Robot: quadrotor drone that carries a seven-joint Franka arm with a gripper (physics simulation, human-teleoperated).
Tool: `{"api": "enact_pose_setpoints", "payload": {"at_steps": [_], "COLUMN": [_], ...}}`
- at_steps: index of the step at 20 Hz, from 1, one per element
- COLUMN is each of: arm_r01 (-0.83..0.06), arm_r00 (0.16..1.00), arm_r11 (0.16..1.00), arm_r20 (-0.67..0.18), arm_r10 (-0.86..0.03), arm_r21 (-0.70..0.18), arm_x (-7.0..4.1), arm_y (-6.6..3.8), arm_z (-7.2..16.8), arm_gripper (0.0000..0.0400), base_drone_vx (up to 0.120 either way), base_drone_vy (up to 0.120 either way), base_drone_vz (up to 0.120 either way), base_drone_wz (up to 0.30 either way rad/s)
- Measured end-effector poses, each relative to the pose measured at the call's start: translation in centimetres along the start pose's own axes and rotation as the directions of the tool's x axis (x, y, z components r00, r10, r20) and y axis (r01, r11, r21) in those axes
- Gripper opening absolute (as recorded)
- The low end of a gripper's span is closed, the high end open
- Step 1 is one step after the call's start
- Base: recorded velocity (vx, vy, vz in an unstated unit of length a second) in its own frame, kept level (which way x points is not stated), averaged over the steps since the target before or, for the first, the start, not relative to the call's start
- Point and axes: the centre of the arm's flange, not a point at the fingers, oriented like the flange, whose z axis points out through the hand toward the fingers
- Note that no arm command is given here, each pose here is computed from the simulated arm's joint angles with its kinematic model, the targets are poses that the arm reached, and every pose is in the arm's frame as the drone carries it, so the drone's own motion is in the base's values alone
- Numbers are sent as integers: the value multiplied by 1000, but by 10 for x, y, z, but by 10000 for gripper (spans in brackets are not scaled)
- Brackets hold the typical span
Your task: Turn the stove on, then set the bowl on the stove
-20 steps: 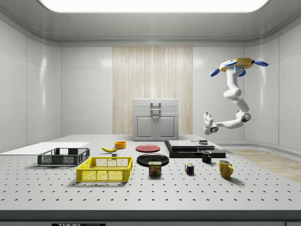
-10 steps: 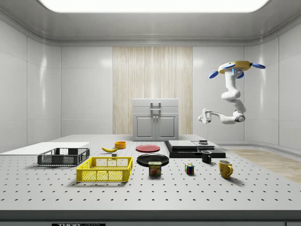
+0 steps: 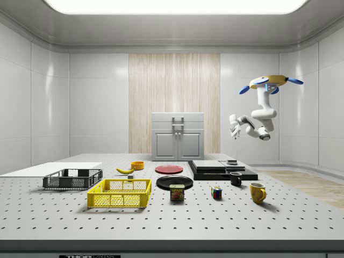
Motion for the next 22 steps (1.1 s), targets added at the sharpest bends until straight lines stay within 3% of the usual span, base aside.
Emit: {"api": "enact_pose_setpoints", "payload": {"at_steps": [4, 8, 17, 22], "arm_r01": [-3, -10, -17, -19], "arm_r00": [992, 983, 974, 972], "arm_r11": [993, 985, 976, 975], "arm_r20": [-122, -181, -226, -232], "arm_r10": [-11, -22, -33, -34], "arm_r21": [-118, -175, -216, -222], "arm_x": [-12, -18, -22, -23], "arm_y": [-12, -17, -22, -22], "arm_z": [1, 2, 4, 4], "arm_gripper": [400, 400, 400, 400], "base_drone_vx": [100, 120, 116, 0], "base_drone_vy": [0, 0, 0, 80], "base_drone_vz": [-120, -120, -120, -120], "base_drone_wz": [0, 0, 0, 0]}}
